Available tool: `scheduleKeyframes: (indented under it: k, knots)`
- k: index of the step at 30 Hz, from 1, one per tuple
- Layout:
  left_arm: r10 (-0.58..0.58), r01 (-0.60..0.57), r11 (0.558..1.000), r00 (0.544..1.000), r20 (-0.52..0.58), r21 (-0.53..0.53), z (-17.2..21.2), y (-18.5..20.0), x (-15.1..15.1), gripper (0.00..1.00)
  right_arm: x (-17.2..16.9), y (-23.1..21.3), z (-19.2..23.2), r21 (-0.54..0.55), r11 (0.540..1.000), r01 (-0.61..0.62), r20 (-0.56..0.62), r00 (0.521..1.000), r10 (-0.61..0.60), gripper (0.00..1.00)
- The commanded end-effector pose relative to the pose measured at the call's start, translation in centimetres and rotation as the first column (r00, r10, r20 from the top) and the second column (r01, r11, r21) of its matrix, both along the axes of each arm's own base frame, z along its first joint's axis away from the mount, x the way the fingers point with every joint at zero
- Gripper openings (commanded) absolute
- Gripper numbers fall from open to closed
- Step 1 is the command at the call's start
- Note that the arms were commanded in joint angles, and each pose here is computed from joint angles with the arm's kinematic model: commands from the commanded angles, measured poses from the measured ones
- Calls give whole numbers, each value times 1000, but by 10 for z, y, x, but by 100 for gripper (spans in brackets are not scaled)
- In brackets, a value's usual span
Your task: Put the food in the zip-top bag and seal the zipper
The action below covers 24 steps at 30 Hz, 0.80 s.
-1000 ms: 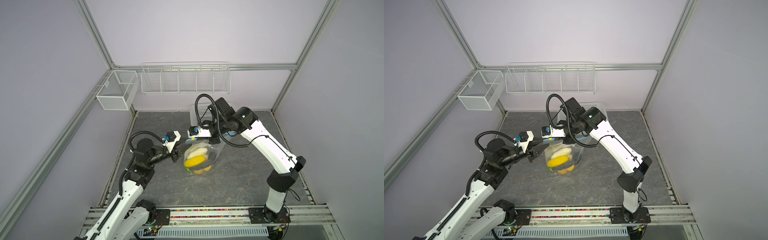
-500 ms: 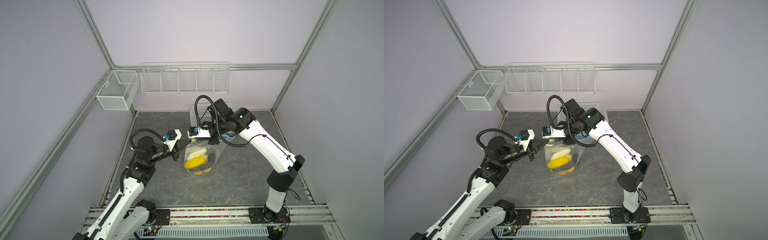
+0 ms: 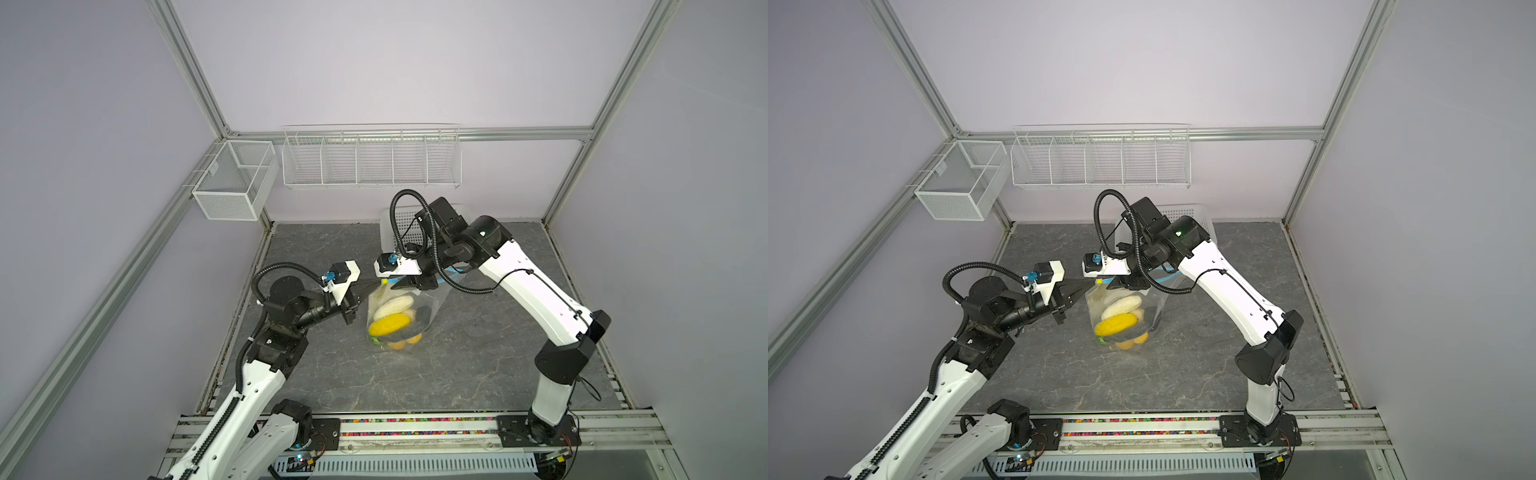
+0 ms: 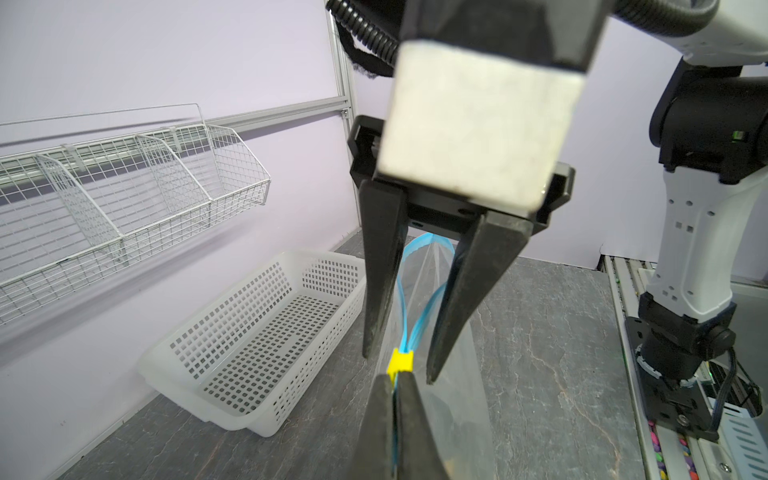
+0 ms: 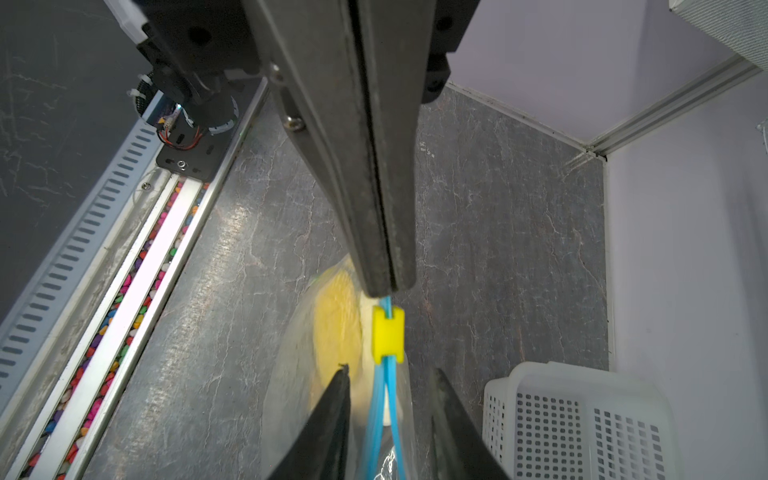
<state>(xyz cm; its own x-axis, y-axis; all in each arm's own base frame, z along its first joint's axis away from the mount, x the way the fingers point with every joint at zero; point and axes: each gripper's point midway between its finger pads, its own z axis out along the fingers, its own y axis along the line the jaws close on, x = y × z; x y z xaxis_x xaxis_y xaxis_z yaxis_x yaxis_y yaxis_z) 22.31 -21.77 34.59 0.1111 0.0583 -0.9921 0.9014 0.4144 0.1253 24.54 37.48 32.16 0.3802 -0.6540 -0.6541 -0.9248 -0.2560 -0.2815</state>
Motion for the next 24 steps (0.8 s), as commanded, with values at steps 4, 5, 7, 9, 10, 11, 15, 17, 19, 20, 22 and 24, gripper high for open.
scheduleKeyframes:
  k: [4, 5, 7, 9, 10, 11, 15, 17, 19, 20, 22, 24]
  knots:
    - [3, -2, 1000, 1000, 28, -14, 8, 1, -5, 0, -12, 7, 25, 114, 992, -50, -16, 999, 52, 35]
    - [7, -7, 1000, 1000, 30, -13, 9, 2, -5, 0, -13, 9, 26, 120, 991, -55, -17, 998, 58, 35]
    - [12, -11, 1000, 999, 32, -13, 9, 3, -5, 0, -15, 12, 27, 128, 990, -65, -16, 998, 67, 34]
    - [13, -13, 1000, 999, 32, -12, 8, 3, -5, 0, -16, 14, 27, 129, 989, -71, -16, 997, 74, 34]
    - [13, -12, 1000, 999, 32, -13, 8, 3, -6, 0, -16, 15, 26, 128, 989, -72, -18, 997, 75, 33]
    - [14, -14, 1000, 999, 33, -13, 8, 3, -5, 0, -17, 16, 26, 127, 989, -76, -20, 997, 79, 33]
    - [11, -11, 1000, 999, 34, -11, 8, 3, -7, 0, -18, 19, 25, 123, 989, -83, -26, 996, 86, 26]
    - [12, -11, 1000, 999, 35, -10, 8, 3, -7, 0, -19, 20, 26, 122, 989, -84, -27, 996, 88, 25]
    - [12, -12, 1000, 999, 32, -7, 6, 3, -6, 0, -19, 21, 26, 122, 989, -87, -26, 996, 91, 25]
    - [13, -12, 1000, 999, 33, -8, 7, 3, -6, 0, -20, 22, 26, 124, 988, -91, -23, 995, 94, 24]
    - [13, -13, 1000, 999, 34, -7, 7, 3, -6, 0, -21, 22, 26, 124, 988, -93, -22, 995, 97, 23]
    - [15, -15, 1000, 999, 34, -8, 7, 4, -7, 0, -21, 23, 25, 120, 988, -95, -20, 995, 98, 23]
